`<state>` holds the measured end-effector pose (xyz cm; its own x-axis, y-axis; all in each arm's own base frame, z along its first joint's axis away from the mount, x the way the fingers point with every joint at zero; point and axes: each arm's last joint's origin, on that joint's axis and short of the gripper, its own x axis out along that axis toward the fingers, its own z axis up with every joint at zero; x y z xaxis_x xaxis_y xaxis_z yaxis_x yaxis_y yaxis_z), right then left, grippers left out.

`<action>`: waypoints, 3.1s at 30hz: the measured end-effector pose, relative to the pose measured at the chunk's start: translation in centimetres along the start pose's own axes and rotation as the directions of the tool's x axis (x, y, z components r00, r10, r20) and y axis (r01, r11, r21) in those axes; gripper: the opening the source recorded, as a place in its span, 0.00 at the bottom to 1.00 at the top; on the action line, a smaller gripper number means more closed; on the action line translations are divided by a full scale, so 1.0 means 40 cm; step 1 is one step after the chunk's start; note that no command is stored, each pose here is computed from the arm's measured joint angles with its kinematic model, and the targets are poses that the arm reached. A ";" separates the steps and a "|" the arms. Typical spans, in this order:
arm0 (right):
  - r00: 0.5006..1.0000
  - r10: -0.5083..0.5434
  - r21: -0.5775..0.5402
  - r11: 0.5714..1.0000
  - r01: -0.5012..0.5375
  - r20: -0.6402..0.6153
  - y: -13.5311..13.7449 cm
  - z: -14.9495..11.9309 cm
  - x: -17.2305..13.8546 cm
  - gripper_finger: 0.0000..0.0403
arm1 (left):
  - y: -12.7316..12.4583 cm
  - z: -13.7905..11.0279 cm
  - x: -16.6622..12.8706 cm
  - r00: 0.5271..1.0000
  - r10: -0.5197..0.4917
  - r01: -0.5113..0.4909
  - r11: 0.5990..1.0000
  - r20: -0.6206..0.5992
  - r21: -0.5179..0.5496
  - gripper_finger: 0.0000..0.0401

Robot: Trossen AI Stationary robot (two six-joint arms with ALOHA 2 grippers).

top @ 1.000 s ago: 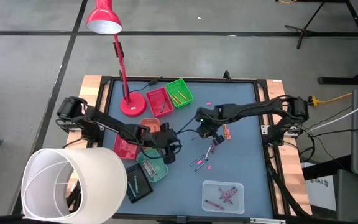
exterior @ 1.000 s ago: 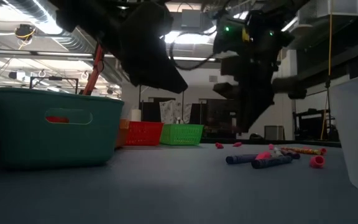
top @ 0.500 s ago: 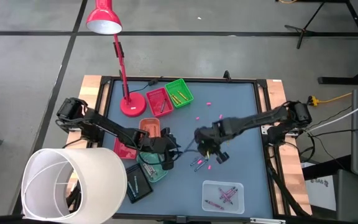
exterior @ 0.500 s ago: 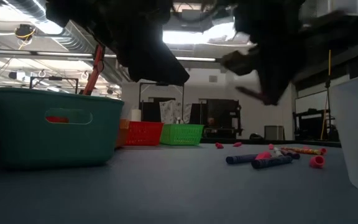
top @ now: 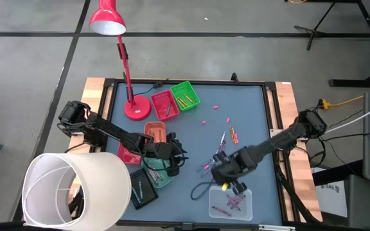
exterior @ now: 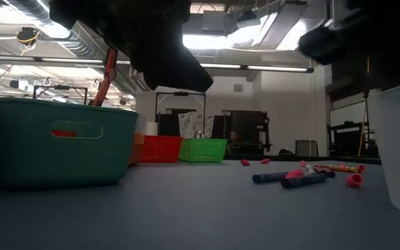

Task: Sort crayons
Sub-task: Put the purple crayon into the white bin, then put the blue crayon into the right red basket

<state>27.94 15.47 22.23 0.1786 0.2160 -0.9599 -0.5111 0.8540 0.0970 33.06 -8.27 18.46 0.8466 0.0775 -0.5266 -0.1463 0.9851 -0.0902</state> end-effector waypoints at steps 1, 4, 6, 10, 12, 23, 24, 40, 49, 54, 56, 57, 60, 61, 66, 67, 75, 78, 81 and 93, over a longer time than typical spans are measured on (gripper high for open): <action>1.000 0.006 0.019 1.000 -0.005 -0.002 0.016 0.000 0.002 0.05 | -0.001 0.002 0.000 1.000 -0.003 0.003 1.000 0.009 -0.003 0.27; 1.000 0.021 0.060 0.998 -0.020 -0.009 0.062 -0.002 0.006 0.05 | -0.003 0.010 0.000 0.999 -0.012 0.012 1.000 0.042 -0.013 0.27; 1.000 0.028 0.068 0.997 -0.027 -0.012 0.087 -0.004 0.008 0.05 | -0.005 0.016 -0.001 0.998 -0.019 0.020 1.000 0.066 -0.021 0.27; 0.999 0.040 0.078 0.996 -0.038 -0.018 0.123 -0.008 0.010 0.05 | -0.008 0.027 -0.002 0.994 -0.030 0.034 0.999 0.107 -0.033 0.27; 0.999 0.043 0.107 0.993 -0.041 -0.020 0.134 -0.010 0.011 0.05 | -0.008 0.029 -0.002 0.993 -0.033 0.037 0.999 0.116 -0.035 0.27; 0.996 0.085 0.219 0.973 -0.077 -0.024 0.139 -0.010 0.010 0.16 | -0.014 0.040 -0.005 0.985 -0.048 0.057 0.997 0.163 -0.047 0.27; 0.996 0.082 0.220 0.973 -0.074 -0.024 0.139 -0.010 0.010 0.18 | -0.016 0.040 -0.005 0.985 -0.050 0.059 0.997 0.165 -0.047 0.27; 0.999 0.002 0.161 0.987 0.005 -0.044 0.132 -0.034 -0.029 0.27 | -0.030 0.011 0.080 0.950 -0.051 0.083 0.992 0.309 -0.092 0.27; 0.974 -0.227 0.107 0.969 0.224 0.012 0.112 -0.078 -0.104 0.27 | -0.054 -0.004 0.184 0.962 -0.023 0.029 0.999 0.271 -0.015 0.27; 0.969 -0.246 0.112 0.964 0.242 0.029 0.104 -0.126 -0.109 0.27 | -0.059 -0.023 0.216 0.980 -0.008 0.006 1.000 0.200 0.010 0.27; 0.968 -0.246 0.116 0.964 0.239 0.050 0.101 -0.144 -0.111 0.27 | -0.058 -0.030 0.219 0.987 0.002 -0.006 1.000 0.160 0.022 0.27; 0.966 -0.252 0.119 0.963 0.244 0.059 0.099 -0.155 -0.112 0.27 | -0.057 -0.034 0.220 0.990 0.007 -0.011 1.000 0.141 0.027 0.27; 0.954 -0.282 0.131 0.955 0.268 0.104 0.093 -0.179 -0.118 0.27 | -0.056 -0.043 0.221 0.994 0.012 -0.014 1.000 0.104 0.016 0.27; 0.949 -0.290 0.137 0.952 0.274 0.121 0.091 -0.186 -0.119 0.27 | -0.057 -0.046 0.221 0.995 0.005 -0.006 1.000 0.095 0.011 0.27; 0.928 -0.310 0.162 0.946 0.280 0.205 0.084 -0.212 -0.114 0.27 | -0.061 -0.060 0.219 0.999 -0.001 0.001 1.000 0.042 -0.018 0.27; 0.926 -0.311 0.165 0.946 0.279 0.215 0.083 -0.217 -0.112 0.27 | -0.065 -0.060 0.218 0.999 -0.006 0.007 1.000 0.049 -0.026 0.27; 0.911 -0.350 0.188 0.931 0.313 0.217 0.066 -0.234 -0.081 0.27 | -0.092 0.009 0.223 0.997 -0.041 0.047 0.995 0.069 -0.086 0.27; 0.909 -0.365 0.213 0.922 0.323 0.203 0.047 -0.237 -0.076 0.27 | -0.101 0.042 0.224 1.000 -0.018 0.017 0.998 -0.011 -0.053 0.27; 0.905 -0.382 0.241 0.911 0.334 0.187 0.026 -0.240 -0.073 0.27 | -0.109 0.075 0.219 0.997 0.008 -0.010 0.999 -0.070 -0.035 0.27; 0.885 -0.430 0.308 0.879 0.364 0.180 -0.038 -0.234 -0.081 0.27 | -0.108 0.018 0.268 0.981 0.037 -0.051 0.996 -0.190 -0.072 0.27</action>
<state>20.25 9.03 22.74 0.5291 -0.0905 -0.8437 -0.1249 0.9752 -0.1829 43.13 -11.58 13.83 0.7277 0.0829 -0.6808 -0.2261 0.9662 -0.1240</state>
